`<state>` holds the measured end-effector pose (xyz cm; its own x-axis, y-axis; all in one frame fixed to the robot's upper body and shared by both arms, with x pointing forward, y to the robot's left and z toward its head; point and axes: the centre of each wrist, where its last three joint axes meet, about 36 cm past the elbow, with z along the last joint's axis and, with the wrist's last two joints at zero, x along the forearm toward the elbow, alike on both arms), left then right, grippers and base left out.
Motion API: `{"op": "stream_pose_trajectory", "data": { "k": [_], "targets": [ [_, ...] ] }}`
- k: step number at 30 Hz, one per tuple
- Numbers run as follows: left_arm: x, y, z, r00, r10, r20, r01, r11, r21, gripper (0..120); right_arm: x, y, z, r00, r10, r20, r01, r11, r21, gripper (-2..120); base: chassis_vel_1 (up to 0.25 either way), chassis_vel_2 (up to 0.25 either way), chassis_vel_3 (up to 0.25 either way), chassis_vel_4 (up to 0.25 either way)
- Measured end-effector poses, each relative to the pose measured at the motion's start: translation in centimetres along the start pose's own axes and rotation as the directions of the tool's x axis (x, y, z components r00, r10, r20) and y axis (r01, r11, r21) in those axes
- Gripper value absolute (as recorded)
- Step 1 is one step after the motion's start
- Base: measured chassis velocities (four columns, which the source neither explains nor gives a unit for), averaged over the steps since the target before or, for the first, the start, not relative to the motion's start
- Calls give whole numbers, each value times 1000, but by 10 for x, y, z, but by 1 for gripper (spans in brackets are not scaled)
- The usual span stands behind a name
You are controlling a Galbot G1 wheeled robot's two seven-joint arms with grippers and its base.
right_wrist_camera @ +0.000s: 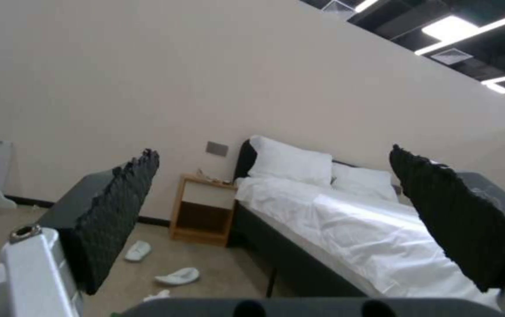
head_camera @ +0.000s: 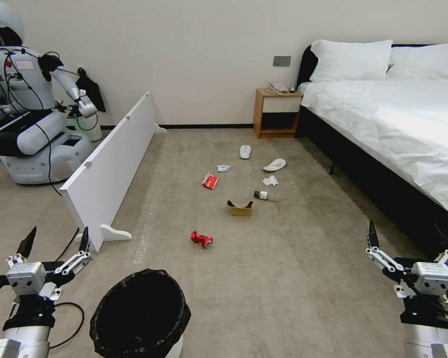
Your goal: Pick up the trash bin, then pick up the garbage from the floor and place it into the trash bin.
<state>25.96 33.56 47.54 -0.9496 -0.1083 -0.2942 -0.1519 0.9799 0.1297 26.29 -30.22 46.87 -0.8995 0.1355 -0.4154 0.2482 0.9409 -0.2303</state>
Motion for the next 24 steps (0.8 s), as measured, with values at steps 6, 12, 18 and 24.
{"op": "stream_pose_trajectory", "data": {
  "k": [6,12,18,24],
  "targets": [
    [1,-1,1,1000,12,-24,-12,1000,3,100,0,1,0,1000,0,0,0,1000,-4,100,0,0,0,0],
    [1,-1,0,999,14,-46,-13,1000,11,100,0,0,0,1000,1,0,-1,1000,-6,100,0,0,0,0],
    [0,3,4,978,19,-206,-15,1000,17,100,0,0,1,1000,2,-2,-2,1000,-10,100,0,0,0,0],
    [1,7,14,925,31,-380,-13,999,50,100,0,0,1,1000,4,-4,-4,1000,-13,100,0,0,0,0]
  ]
}}
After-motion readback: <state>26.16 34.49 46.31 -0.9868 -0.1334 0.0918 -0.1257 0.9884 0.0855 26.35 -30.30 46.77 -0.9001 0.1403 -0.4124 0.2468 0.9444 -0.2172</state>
